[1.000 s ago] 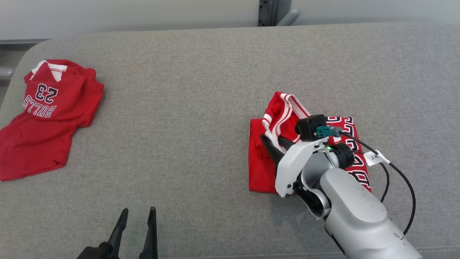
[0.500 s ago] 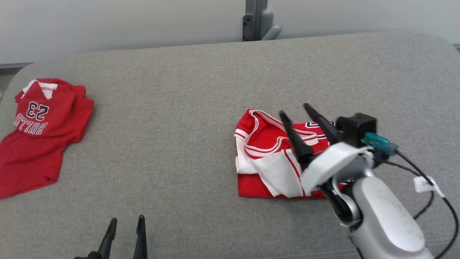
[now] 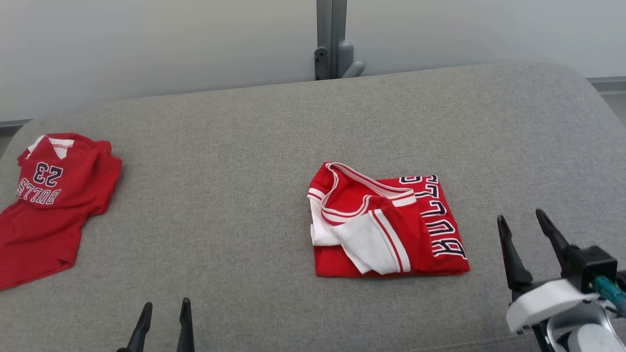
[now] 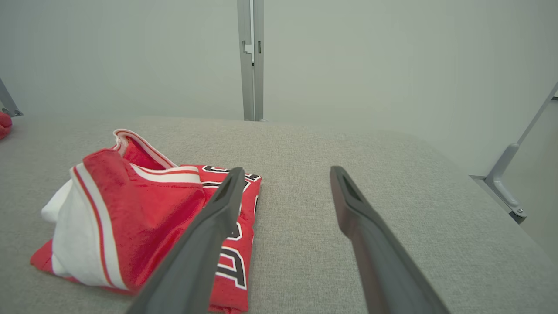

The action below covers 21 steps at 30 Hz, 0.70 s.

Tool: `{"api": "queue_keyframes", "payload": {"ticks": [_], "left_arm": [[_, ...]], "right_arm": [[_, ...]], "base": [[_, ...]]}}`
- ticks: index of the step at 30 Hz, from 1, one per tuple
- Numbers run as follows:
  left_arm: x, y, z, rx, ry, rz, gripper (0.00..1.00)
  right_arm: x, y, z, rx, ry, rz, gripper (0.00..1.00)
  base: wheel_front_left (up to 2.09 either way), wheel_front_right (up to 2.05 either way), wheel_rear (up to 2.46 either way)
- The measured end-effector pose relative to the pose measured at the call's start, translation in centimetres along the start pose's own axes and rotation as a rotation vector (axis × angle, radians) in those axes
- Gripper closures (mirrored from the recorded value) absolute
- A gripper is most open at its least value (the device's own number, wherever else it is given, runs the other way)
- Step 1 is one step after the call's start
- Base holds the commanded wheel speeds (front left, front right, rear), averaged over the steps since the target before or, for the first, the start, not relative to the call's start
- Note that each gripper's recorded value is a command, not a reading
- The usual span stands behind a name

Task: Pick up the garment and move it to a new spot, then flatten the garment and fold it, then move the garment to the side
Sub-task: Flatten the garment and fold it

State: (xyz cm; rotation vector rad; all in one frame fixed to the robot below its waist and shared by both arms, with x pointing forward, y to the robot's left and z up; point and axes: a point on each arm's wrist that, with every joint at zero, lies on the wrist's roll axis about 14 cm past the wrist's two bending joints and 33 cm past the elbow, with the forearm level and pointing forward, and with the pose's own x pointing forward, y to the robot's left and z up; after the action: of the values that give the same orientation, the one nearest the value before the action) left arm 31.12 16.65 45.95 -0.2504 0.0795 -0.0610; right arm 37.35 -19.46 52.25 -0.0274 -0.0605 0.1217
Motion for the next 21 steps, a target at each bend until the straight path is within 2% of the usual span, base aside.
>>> {"api": "queue_keyframes", "payload": {"ticks": [9,19,20,21], "left_arm": [[-1.3,0.8,0.7,0.014,-0.028,0.037,0.00],[-2.1,1.7,0.4,0.022,-0.020,0.071,0.00],[-2.1,1.7,0.4,0.022,-0.019,0.073,0.00],[-2.1,1.7,0.4,0.022,-0.019,0.073,0.00]], "right_arm": [[-3.7,-1.3,-3.6,-0.011,0.070,-0.094,0.00],[-2.7,0.2,-2.2,0.011,0.015,-0.069,0.00],[-2.3,0.2,-1.9,0.016,0.005,-0.065,0.56],[-1.9,0.3,-1.6,0.015,-0.004,-0.059,1.00]], "base": [[0.00,0.00,0.00],[0.00,0.00,0.00],[0.00,0.00,0.00],[0.00,0.00,0.00]]}}
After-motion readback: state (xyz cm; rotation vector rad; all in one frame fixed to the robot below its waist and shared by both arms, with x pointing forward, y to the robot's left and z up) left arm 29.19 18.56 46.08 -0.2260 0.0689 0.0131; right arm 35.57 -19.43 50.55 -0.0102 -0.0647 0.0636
